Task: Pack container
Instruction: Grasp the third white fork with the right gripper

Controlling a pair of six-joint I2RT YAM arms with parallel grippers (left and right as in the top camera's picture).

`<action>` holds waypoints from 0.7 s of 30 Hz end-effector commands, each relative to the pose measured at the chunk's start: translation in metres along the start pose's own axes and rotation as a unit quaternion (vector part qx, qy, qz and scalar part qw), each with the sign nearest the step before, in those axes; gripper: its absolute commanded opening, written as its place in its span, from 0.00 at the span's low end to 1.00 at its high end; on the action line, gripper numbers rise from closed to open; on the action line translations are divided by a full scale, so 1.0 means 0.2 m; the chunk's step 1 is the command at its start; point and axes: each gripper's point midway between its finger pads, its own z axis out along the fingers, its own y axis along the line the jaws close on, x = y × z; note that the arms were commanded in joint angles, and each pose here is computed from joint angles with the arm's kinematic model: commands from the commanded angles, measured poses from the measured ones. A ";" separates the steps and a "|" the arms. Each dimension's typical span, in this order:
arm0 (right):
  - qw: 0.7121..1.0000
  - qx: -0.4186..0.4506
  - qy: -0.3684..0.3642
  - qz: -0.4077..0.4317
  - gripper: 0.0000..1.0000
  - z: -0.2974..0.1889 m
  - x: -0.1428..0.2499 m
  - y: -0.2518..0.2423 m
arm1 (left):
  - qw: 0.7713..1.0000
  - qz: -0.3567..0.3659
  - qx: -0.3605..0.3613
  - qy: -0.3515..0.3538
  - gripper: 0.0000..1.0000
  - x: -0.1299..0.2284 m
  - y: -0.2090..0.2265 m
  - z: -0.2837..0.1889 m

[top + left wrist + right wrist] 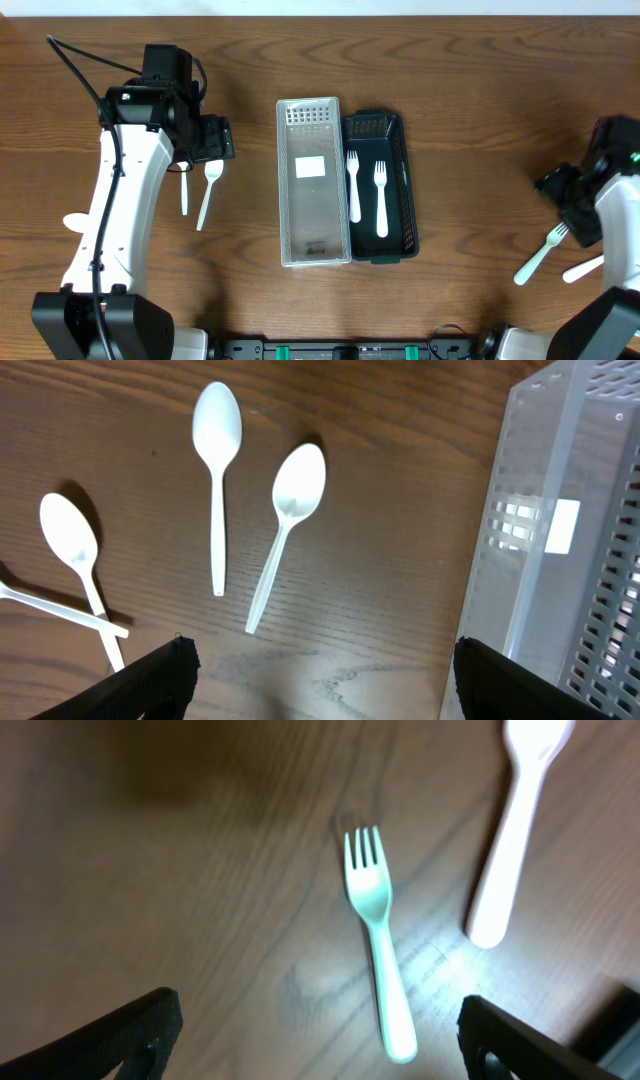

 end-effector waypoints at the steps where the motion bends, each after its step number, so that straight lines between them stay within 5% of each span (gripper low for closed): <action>1: 0.999 -0.007 0.023 -0.031 0.91 0.12 0.09 -0.02 | 1.000 -0.001 -0.002 -0.004 0.84 -0.01 0.01 -0.01; 21: 0.997 -0.044 -0.005 -0.060 0.90 0.45 0.23 -0.04 | 1.000 -0.001 -0.002 -0.004 0.84 -0.01 0.01 -0.01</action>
